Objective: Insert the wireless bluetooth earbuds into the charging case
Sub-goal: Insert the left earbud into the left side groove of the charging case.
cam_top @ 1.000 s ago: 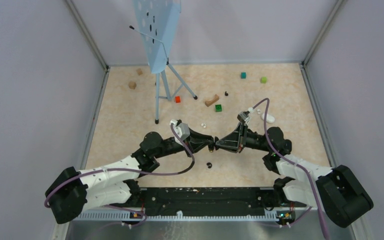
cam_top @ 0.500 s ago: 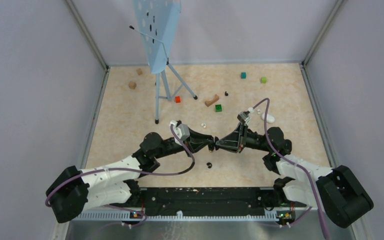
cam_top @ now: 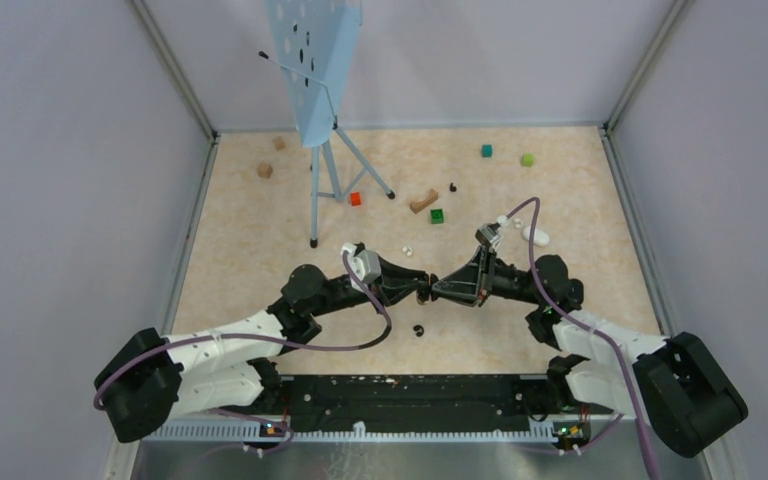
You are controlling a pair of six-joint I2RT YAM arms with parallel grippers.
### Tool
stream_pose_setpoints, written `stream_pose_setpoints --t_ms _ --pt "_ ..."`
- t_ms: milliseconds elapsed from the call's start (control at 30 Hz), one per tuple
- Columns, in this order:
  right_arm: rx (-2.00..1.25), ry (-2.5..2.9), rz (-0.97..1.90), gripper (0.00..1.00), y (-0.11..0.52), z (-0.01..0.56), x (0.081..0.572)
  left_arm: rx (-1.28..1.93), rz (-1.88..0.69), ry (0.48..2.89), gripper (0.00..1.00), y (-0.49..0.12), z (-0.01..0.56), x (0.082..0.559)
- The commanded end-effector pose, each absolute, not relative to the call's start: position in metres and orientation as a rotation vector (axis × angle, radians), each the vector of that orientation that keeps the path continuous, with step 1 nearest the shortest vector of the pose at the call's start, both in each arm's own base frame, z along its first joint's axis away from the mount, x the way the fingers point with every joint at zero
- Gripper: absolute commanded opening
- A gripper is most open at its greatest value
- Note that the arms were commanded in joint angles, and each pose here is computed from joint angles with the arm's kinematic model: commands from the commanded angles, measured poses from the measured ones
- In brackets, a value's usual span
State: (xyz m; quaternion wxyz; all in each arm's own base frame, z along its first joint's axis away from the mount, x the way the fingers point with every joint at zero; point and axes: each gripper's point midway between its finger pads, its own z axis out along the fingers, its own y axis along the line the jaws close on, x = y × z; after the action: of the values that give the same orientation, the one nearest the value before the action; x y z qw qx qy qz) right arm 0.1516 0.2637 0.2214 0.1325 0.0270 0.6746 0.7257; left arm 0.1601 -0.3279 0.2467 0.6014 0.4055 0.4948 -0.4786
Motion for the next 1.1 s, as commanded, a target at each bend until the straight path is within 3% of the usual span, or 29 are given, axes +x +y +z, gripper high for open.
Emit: stream_pose_setpoints --t_ms 0,633,1067 --pt "0.011 1.873 2.114 0.00 0.262 0.236 0.148 0.967 -1.111 1.101 0.00 -0.328 0.250 0.155" --pt "0.009 1.875 2.113 0.00 0.263 0.238 0.151 1.080 -1.141 1.140 0.00 -0.325 0.231 0.138" --pt "0.007 1.867 2.134 0.00 0.263 0.240 0.149 1.004 -1.054 0.974 0.00 -0.318 0.284 0.146"
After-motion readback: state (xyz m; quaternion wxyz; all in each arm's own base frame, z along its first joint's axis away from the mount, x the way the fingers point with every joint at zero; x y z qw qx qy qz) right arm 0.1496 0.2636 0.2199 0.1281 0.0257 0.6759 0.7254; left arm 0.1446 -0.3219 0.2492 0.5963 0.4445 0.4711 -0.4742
